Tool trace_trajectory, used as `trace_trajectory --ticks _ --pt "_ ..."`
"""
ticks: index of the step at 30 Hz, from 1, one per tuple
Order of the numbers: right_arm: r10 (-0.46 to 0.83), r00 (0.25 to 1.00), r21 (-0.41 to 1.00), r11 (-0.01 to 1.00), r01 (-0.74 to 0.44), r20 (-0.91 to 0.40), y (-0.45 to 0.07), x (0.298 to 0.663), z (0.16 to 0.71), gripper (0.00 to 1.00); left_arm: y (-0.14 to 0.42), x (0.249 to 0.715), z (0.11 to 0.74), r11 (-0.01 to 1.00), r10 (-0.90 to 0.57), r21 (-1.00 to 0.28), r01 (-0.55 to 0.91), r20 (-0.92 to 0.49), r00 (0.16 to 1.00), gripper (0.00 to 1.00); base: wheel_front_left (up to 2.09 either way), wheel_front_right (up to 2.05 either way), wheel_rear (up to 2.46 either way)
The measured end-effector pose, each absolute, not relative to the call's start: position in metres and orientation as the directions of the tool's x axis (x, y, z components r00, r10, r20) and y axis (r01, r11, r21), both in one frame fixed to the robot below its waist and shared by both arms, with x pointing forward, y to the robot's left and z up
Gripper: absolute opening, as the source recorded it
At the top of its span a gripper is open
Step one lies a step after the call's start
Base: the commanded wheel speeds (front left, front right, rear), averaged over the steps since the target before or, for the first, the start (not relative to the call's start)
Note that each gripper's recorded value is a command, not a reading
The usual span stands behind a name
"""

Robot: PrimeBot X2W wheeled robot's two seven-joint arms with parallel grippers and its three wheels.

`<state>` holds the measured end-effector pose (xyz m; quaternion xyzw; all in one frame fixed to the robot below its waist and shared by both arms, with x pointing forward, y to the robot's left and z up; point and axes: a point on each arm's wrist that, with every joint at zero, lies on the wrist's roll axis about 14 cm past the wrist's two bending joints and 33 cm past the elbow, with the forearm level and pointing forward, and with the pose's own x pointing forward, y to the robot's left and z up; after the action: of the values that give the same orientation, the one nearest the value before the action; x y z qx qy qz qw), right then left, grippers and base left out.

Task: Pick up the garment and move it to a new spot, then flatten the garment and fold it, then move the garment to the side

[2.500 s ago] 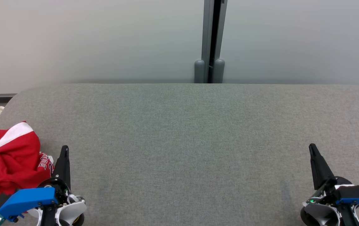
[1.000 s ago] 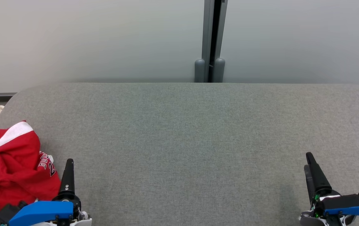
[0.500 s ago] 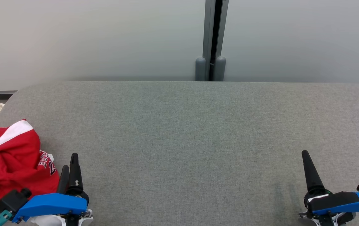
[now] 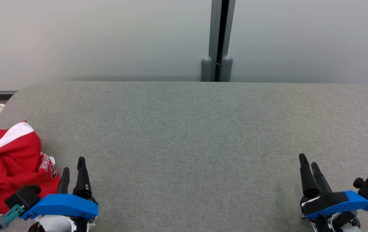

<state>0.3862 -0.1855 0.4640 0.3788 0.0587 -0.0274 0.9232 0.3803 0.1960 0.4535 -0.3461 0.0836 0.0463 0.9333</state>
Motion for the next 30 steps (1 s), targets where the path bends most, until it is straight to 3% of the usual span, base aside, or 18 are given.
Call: trace_trajectory --ticks 12,30 --pt "0.01 0.991 0.56 0.825 0.069 -0.136 -0.181 0.391 0.46 1.0 0.183 0.381 0.45 0.864 -0.013 -0.497 -0.085 -0.19 0.982 1.0 0.0 0.0 0.0" --pt "-0.004 0.99 0.429 0.901 0.064 -0.139 -0.187 0.377 0.452 1.0 0.179 0.365 0.436 0.929 0.009 -0.361 -0.086 -0.21 0.978 1.0 0.0 0.0 0.0"
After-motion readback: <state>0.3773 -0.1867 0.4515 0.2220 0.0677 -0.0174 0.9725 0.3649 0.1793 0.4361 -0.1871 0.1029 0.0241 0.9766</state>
